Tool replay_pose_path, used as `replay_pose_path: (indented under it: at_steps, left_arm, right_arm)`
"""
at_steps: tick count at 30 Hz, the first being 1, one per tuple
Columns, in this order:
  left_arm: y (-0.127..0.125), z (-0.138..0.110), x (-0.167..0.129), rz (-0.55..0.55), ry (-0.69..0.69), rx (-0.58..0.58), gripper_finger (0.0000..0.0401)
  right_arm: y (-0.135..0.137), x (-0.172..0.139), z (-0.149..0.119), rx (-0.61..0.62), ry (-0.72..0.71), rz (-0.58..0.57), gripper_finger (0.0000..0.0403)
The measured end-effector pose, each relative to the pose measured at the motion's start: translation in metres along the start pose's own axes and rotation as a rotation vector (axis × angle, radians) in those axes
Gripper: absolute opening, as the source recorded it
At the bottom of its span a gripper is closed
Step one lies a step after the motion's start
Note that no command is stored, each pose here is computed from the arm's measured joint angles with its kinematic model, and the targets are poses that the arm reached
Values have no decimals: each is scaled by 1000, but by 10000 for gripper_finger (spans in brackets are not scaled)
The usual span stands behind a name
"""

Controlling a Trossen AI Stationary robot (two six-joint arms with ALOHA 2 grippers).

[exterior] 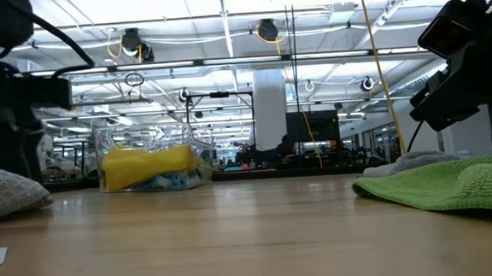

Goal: Fold microfiber towels
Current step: Fold the left gray microfiber cloth on the table

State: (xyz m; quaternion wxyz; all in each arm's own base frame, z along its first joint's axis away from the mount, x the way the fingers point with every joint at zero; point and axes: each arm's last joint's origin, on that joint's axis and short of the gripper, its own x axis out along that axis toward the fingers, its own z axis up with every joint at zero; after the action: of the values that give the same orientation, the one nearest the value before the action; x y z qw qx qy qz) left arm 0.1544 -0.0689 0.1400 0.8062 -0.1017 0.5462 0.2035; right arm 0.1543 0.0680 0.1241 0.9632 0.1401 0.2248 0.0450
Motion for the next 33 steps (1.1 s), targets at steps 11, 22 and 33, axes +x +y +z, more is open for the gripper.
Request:
replay_pose_path:
  at_steps: [11,22,33]
  left_arm:
    - [12,3,22,-114,16,68,140]
    - [-16,48,-15,-215,-188,62,7]
    - [-71,122,-89,-113,-585,184,6]
  right_arm:
    - [0,0,0,-26,0,0,37]
    - [-1,0,5,33,-86,-74,36]
    - [20,4,39,-7,-290,1,56]
